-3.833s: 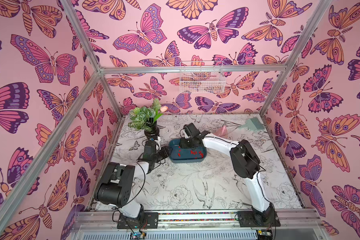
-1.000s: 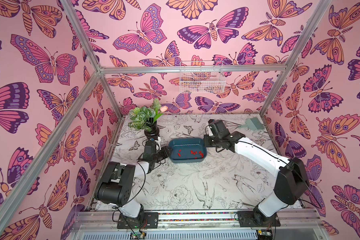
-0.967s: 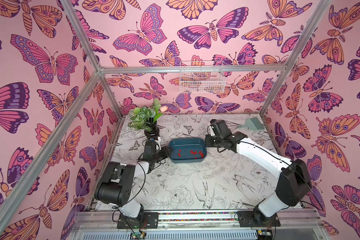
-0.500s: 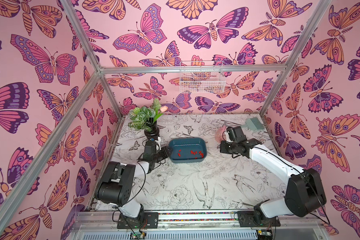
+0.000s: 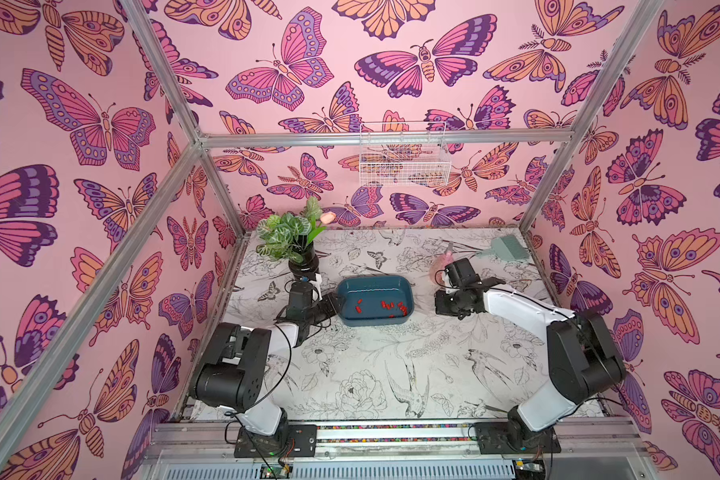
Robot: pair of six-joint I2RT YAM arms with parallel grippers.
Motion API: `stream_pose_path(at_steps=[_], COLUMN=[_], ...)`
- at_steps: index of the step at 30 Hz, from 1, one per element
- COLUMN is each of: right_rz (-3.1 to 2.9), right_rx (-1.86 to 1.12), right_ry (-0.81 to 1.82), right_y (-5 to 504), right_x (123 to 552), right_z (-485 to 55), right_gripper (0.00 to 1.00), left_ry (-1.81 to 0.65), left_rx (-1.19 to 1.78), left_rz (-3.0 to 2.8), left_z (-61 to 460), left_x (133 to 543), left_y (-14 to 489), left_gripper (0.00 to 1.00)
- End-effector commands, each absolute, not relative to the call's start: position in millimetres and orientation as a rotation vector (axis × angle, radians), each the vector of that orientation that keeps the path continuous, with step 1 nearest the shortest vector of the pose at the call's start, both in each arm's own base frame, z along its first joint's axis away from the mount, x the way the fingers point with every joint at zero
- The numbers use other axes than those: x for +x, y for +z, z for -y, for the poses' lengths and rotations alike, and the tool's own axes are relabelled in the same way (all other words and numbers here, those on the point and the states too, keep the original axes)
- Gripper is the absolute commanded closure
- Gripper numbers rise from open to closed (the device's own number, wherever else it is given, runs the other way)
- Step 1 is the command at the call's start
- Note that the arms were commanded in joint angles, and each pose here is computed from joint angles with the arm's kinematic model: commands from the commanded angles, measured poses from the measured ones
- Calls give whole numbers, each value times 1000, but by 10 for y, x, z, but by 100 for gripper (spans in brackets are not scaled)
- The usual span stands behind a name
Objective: Take the screw protection sleeves out of the storage box
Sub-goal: Place the screw protection sleeve at the center of the board.
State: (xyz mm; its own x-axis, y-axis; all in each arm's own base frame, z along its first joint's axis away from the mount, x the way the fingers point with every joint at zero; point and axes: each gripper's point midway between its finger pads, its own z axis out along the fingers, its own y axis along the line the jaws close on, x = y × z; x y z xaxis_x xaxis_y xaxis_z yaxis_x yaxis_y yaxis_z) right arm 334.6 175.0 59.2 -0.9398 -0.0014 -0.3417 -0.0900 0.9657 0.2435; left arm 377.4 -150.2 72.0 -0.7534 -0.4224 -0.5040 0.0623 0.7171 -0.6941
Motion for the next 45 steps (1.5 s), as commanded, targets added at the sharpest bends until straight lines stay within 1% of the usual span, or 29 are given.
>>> stream_pose_path(at_steps=[1, 11, 23, 30, 34, 39, 41, 43, 45], right_rz=[-2800, -2895, -2923, -2925, -2887, -2765, -2707, -2661, -2628], right_rx=[-84, -106, -119, -125, -105, -84, -81, -93, -101], right_ry=[351, 324, 277, 263, 260, 278, 299, 324, 361], right_y=[560, 344, 263, 278, 403, 822, 1080, 1315, 1508], right_x=[3363, 3312, 3310, 3304, 3295, 3311, 3320, 3315, 3320], right_z=[-1731, -1734, -1697, -1678, -1644, -1609, -1605, -1623, -1670], right_gripper=[91, 89, 87, 78, 70, 56, 46, 29, 18], left_ry=[-954, -958, -958, -957, -944, -919, -910, -899, -886], left_rx=[-239, -239, -243, -247, -259, -267, -278, -295, -308], left_rz=[-2253, -2258, -2261, -2262, -2255, -2230, -2221, -2217, -2211], left_z=[1557, 1566, 1565, 1563, 1537, 1475, 1450, 1422, 1394], left_x=[3788, 3790, 3796, 3797, 3797, 3769, 3755, 3746, 3755], left_y=[727, 715, 701, 695, 710, 790, 806, 813, 839], left_gripper=[60, 60, 60, 60, 60, 60, 60, 60, 61])
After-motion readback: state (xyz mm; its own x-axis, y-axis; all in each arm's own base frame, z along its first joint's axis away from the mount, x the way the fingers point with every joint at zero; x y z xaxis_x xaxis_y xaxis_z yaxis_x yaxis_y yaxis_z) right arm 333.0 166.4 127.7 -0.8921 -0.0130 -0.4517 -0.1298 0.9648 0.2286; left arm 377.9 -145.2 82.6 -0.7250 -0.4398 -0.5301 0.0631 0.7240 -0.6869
